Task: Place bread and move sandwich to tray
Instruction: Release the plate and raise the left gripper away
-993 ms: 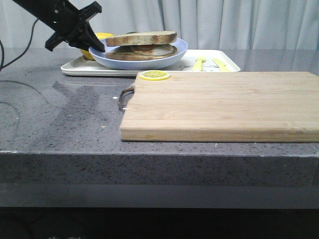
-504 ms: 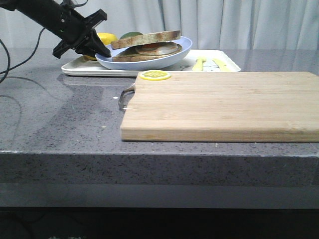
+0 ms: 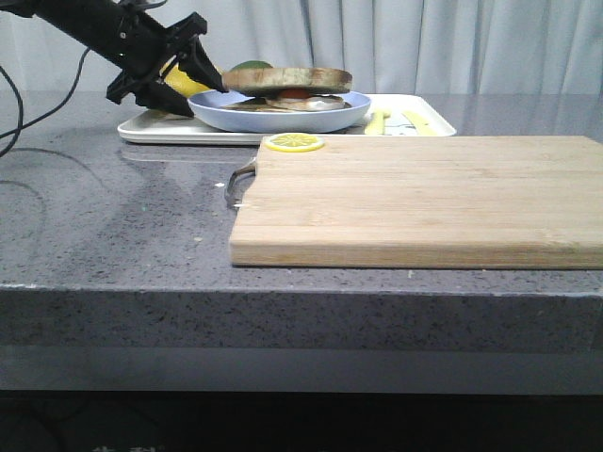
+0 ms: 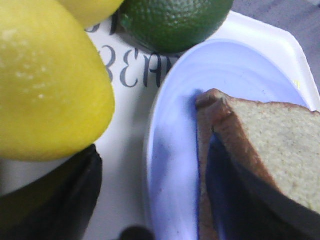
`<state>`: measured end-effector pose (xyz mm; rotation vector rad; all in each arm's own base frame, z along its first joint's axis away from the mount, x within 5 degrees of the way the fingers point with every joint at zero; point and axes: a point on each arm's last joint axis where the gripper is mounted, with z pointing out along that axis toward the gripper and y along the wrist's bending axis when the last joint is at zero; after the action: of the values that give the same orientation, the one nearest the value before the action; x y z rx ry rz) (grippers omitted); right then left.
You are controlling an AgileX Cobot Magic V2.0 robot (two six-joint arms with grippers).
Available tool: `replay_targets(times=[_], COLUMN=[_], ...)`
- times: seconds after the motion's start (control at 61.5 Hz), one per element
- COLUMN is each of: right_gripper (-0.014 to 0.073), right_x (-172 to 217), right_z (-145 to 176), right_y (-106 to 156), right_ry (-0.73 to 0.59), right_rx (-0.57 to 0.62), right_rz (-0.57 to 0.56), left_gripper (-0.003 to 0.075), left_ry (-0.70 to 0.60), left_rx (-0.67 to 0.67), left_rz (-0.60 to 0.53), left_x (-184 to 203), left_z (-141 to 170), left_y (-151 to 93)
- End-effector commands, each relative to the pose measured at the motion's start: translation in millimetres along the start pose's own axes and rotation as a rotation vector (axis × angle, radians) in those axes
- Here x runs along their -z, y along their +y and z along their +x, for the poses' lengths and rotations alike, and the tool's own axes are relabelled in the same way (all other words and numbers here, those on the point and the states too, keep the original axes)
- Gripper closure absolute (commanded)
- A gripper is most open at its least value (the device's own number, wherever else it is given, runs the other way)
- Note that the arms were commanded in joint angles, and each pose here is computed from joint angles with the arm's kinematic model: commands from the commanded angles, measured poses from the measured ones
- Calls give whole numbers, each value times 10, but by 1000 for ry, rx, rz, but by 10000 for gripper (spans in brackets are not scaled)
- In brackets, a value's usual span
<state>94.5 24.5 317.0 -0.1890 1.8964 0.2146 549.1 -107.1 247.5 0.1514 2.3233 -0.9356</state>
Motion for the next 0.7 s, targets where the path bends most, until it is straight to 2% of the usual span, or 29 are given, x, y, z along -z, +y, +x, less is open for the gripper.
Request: replay_targets(times=[0.0,0.146,0.244,0.309,0.407,0.504,0.602,0.683], right_gripper=[655,655,655,655,655,655,655,655], right_x=[35,35,35,35,35,35,35,35], right_z=[-143,-143,-143,-143,-143,-143,-143,-143], right_y=[-1,-1,-1,-1,-1,-1,-1,-1], right_ry=[-106,-106,-106,-106,-106,-106,-106,-106], right_rx=[1,1,1,1,1,1,1,1], right_rz=[4,4,4,4,4,4,4,4], left_gripper=[261,272,336,416,572,731,741,741], left_ry=[-131,-137,-123,-108,-116,-133,-153,-173], left_rx=[-76,-125,-159,-172,-111,-79,-78,-102], left_rz=[67,78,88,94,118,186,265,279], left_x=[555,805,917,957,988,1056,1144,1269], left_z=[-308,-373,-376,-365,-376,-394,-410,-430], left_y=[-421,-502,-580,-620,-663,-772,-900,-1029])
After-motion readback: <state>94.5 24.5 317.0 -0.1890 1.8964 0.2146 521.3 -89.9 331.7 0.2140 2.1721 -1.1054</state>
